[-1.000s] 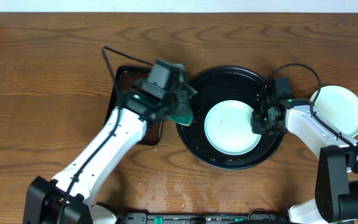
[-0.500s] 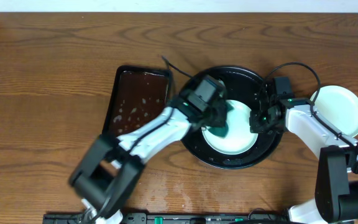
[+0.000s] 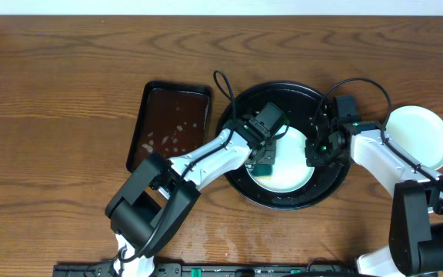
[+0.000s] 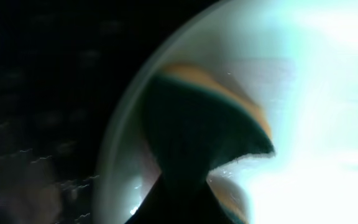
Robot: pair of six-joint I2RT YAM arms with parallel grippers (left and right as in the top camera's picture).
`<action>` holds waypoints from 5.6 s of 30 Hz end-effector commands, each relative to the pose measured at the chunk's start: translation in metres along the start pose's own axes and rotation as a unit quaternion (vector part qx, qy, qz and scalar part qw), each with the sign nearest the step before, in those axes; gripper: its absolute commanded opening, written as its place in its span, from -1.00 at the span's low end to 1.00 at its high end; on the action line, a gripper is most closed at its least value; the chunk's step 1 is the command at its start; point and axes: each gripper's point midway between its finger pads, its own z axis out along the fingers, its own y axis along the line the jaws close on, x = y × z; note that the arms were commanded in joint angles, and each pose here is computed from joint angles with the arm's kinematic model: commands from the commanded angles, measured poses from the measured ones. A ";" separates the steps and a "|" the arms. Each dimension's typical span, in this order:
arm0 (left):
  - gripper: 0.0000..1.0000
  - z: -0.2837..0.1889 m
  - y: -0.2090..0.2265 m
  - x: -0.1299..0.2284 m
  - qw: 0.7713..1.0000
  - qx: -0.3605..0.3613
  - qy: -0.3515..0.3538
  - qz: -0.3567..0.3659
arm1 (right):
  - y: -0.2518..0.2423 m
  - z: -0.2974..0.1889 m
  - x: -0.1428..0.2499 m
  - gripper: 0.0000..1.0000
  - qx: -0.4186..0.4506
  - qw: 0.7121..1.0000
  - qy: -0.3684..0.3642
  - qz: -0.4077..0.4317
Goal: Clean dirty plates on tray and stack at the side
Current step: 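Scrub the second pale green plate with the sponge in the left gripper, then return the sponge to the black tray with the left gripper, then lift the second pale green plate with the right gripper, tilting it up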
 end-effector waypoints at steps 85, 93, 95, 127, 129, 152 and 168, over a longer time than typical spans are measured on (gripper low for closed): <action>-0.78 0.018 -0.080 0.022 0.979 0.145 0.142 -0.002 | 0.003 0.008 0.004 -0.98 0.007 0.999 0.008 -0.046; -0.77 0.021 -0.001 0.039 0.987 -0.051 0.150 0.000 | 0.004 0.008 0.004 -0.97 0.007 0.999 0.009 -0.046; -0.77 0.017 0.030 0.029 0.984 -0.134 0.114 0.014 | 0.004 0.008 0.004 -0.97 0.007 0.999 0.009 -0.046; -0.66 -0.157 0.167 -0.063 0.977 -0.179 -0.048 -0.102 | 0.004 0.008 0.005 -0.98 0.007 0.999 0.011 -0.040; -0.66 -0.133 0.172 -0.059 0.988 -0.124 -0.015 -0.094 | 0.003 0.008 0.006 -0.98 0.007 0.999 0.012 -0.040; 0.60 -0.211 0.177 -0.047 0.985 0.012 -0.112 -0.129 | 0.011 -0.090 -0.033 -0.98 0.077 0.985 -0.140 -0.064; 0.74 -0.261 0.170 -0.040 0.975 0.030 -0.185 -0.117 | 0.041 -0.227 -0.050 -0.98 0.318 0.855 -0.375 -0.164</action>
